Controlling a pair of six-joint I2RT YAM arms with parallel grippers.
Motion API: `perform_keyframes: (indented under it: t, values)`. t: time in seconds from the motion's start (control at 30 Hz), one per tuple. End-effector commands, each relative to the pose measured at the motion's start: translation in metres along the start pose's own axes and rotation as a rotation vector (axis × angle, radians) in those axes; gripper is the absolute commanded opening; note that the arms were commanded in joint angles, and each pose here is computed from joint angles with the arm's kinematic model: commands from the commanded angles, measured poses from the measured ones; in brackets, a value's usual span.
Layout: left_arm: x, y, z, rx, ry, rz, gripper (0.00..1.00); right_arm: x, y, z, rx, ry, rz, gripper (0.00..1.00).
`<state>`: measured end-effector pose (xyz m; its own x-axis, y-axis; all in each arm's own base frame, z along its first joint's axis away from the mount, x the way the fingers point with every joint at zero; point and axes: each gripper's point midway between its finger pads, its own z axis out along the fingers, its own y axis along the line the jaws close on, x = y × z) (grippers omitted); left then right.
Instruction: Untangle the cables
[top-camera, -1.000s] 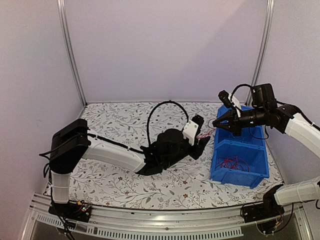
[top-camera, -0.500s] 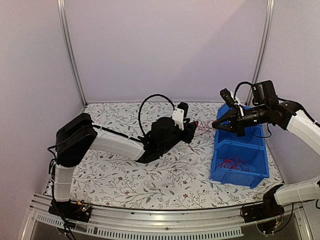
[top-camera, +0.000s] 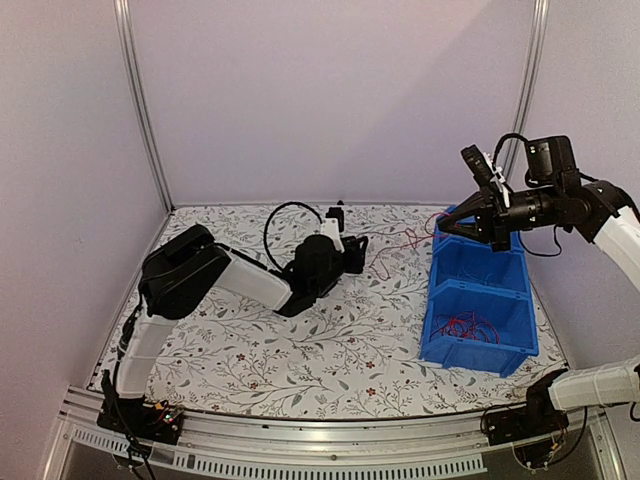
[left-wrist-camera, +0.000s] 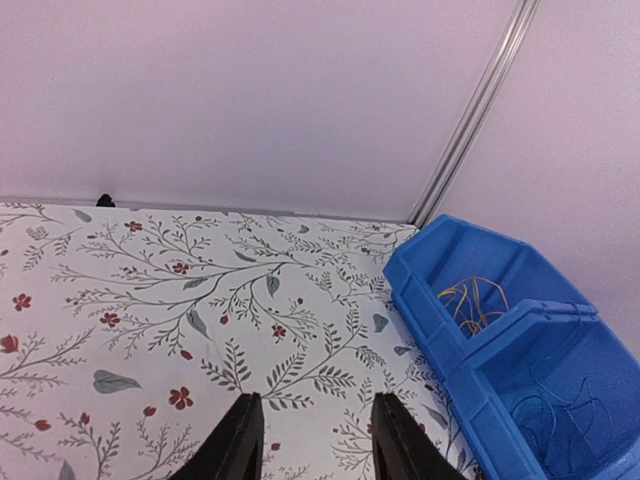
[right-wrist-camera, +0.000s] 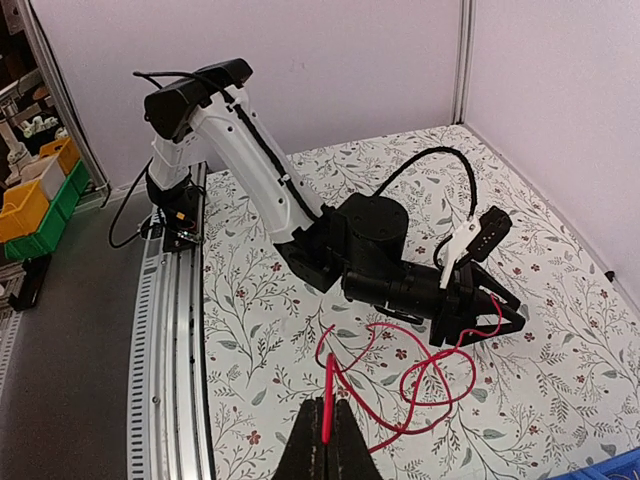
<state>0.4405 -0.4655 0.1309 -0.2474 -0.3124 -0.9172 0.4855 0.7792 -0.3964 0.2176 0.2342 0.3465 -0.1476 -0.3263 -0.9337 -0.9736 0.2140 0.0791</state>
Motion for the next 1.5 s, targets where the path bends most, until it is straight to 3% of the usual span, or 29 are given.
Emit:
perform_keyframes:
  t: [0.0, 0.1, 0.23, 0.27, 0.4, 0.57, 0.87, 1.03, 1.23, 1.47]
  values:
    - [-0.001, 0.023, -0.019, -0.04, 0.01, -0.019, 0.26, -0.009, 0.0, -0.01, 0.028, -0.009, -0.012, 0.0]
    - [0.009, 0.061, -0.04, -0.069, 0.031, -0.063, 0.02, -0.019, -0.007, -0.021, 0.092, -0.022, -0.033, 0.0]
    - [0.006, 0.079, -0.064, -0.01, 0.015, -0.118, 0.0, -0.023, -0.015, -0.032, 0.176, -0.024, -0.054, 0.0]
    - [0.003, 0.076, -0.069, 0.028, 0.006, -0.123, 0.01, -0.02, -0.017, -0.032, 0.182, -0.019, -0.053, 0.0]
    - [-0.012, 0.054, -0.085, 0.136, -0.015, -0.103, 0.31, -0.006, -0.024, -0.024, 0.181, 0.008, -0.025, 0.0]
    - [-0.043, 0.007, -0.117, 0.257, -0.098, 0.058, 0.45, 0.001, -0.027, -0.016, 0.155, 0.012, -0.001, 0.0]
    - [-0.083, -0.095, -0.157, 0.315, -0.235, 0.396, 0.49, 0.005, -0.031, -0.008, 0.121, 0.009, 0.029, 0.0]
    - [-0.073, -0.139, -0.154, 0.324, -0.238, 0.655, 0.5, 0.005, -0.03, -0.006, 0.099, 0.005, 0.047, 0.0]
    - [-0.067, -0.144, -0.153, 0.274, -0.231, 0.672, 0.5, 0.019, -0.041, -0.009, 0.178, 0.072, 0.071, 0.0]
    - [-0.062, -0.105, -0.164, 0.135, -0.22, 0.641, 0.51, 0.065, -0.041, -0.045, 0.33, 0.335, -0.017, 0.0]
